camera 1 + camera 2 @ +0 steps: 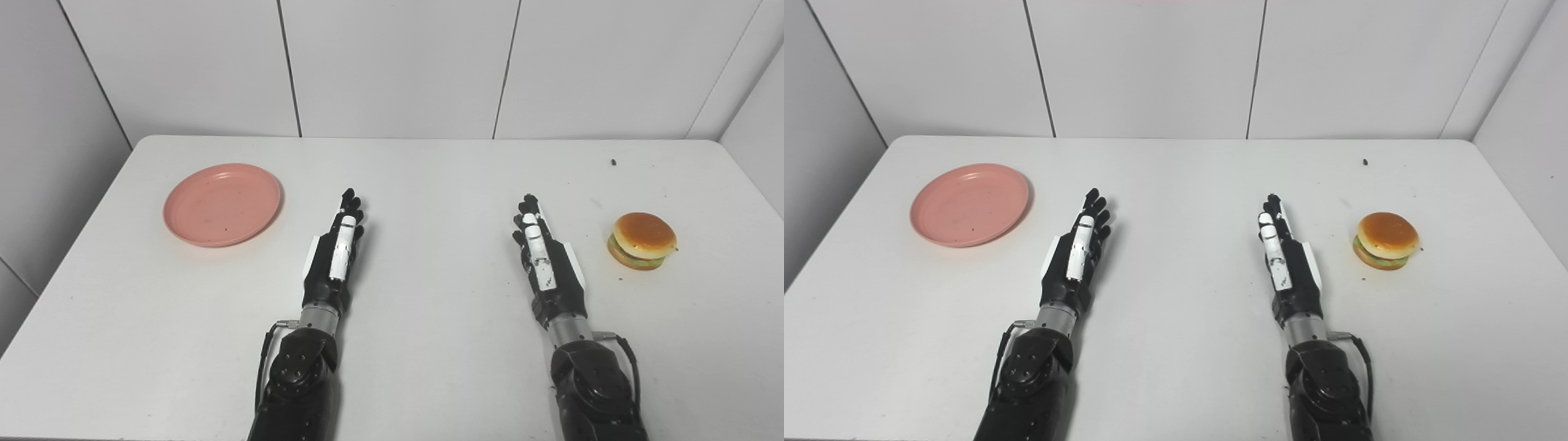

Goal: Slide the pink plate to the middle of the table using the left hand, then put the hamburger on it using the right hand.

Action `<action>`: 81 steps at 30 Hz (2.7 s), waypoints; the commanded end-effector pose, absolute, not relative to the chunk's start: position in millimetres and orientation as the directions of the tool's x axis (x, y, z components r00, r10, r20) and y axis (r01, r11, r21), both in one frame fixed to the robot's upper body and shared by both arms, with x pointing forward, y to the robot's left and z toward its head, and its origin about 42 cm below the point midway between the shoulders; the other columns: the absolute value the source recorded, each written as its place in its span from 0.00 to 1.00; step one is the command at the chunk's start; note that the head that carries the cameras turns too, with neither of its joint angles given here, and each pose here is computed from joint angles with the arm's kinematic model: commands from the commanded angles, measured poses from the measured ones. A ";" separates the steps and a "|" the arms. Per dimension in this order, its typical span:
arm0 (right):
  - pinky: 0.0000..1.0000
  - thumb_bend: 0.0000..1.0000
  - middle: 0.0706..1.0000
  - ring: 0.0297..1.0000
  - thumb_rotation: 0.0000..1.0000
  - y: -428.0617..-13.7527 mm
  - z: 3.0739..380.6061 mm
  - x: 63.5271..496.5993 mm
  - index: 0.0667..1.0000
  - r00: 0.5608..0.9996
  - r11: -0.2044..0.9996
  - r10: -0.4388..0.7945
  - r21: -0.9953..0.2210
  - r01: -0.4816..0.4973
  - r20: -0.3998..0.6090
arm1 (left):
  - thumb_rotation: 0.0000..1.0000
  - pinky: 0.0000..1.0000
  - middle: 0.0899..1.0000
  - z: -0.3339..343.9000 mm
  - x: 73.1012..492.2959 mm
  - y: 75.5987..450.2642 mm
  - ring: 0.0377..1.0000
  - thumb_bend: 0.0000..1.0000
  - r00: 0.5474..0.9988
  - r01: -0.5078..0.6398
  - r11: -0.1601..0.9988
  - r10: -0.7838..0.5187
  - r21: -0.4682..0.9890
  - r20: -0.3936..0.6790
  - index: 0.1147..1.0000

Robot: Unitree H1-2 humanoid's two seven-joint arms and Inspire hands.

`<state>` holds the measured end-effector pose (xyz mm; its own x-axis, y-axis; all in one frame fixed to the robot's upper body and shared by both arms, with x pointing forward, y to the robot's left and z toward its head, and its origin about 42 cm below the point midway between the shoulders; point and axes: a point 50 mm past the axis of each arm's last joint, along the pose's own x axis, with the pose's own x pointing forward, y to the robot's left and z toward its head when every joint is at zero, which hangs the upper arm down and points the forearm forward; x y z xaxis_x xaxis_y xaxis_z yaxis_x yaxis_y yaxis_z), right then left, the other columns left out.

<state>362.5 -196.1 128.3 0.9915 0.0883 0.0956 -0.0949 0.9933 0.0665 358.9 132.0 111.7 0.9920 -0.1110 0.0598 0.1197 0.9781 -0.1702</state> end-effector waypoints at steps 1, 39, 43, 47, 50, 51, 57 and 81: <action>1.00 0.51 1.00 1.00 0.93 -191.9 151.1 373.4 1.00 0.976 0.992 0.092 0.061 -0.106 0.198 | 1.00 1.00 1.00 102.2 354.9 136.4 1.00 0.39 0.994 0.106 0.980 -0.102 -0.166 0.038 1.00; 1.00 0.57 1.00 1.00 0.95 -221.9 136.1 372.8 1.00 0.979 0.995 0.086 0.029 -0.093 0.187 | 1.00 1.00 1.00 151.5 370.1 136.9 1.00 0.46 0.985 0.146 0.965 -0.122 -0.218 0.119 1.00; 1.00 0.58 1.00 1.00 0.94 -227.4 130.4 377.0 1.00 0.976 0.993 0.099 0.044 -0.109 0.194 | 1.00 1.00 1.00 178.5 380.6 153.3 1.00 0.53 0.983 0.139 0.966 -0.109 -0.217 0.148 1.00; 1.00 0.58 1.00 1.00 0.92 -233.1 127.7 377.3 1.00 0.976 0.993 0.099 0.050 -0.110 0.192 | 1.00 0.98 0.96 201.9 392.6 169.8 0.97 0.55 0.982 0.086 0.971 -0.045 -0.221 0.186 0.96; 1.00 0.57 1.00 1.00 0.91 -235.5 126.9 377.3 1.00 0.976 0.992 0.098 0.056 -0.111 0.194 | 1.00 0.89 0.88 215.8 402.9 185.9 0.89 0.57 0.975 0.023 0.976 0.027 -0.218 0.222 0.86; 1.00 0.57 1.00 1.00 0.91 -235.8 126.8 377.1 1.00 0.976 0.992 0.097 0.059 -0.111 0.196 | 1.00 0.88 0.87 219.0 405.1 189.8 0.89 0.57 0.972 0.001 0.977 0.049 -0.213 0.231 0.86; 1.00 0.56 1.00 1.00 0.92 -236.6 126.6 377.4 1.00 0.975 0.993 0.093 0.058 -0.107 0.200 | 1.00 0.78 0.78 238.3 419.5 225.5 0.80 0.62 0.955 -0.060 0.978 0.114 -0.199 0.274 0.76; 1.00 0.53 1.00 1.00 0.93 -235.7 129.9 373.3 1.00 0.973 0.992 0.094 0.062 -0.109 0.209 | 1.00 0.61 0.58 266.0 467.8 362.1 0.61 0.42 0.867 -0.364 0.914 0.402 -0.179 0.293 0.56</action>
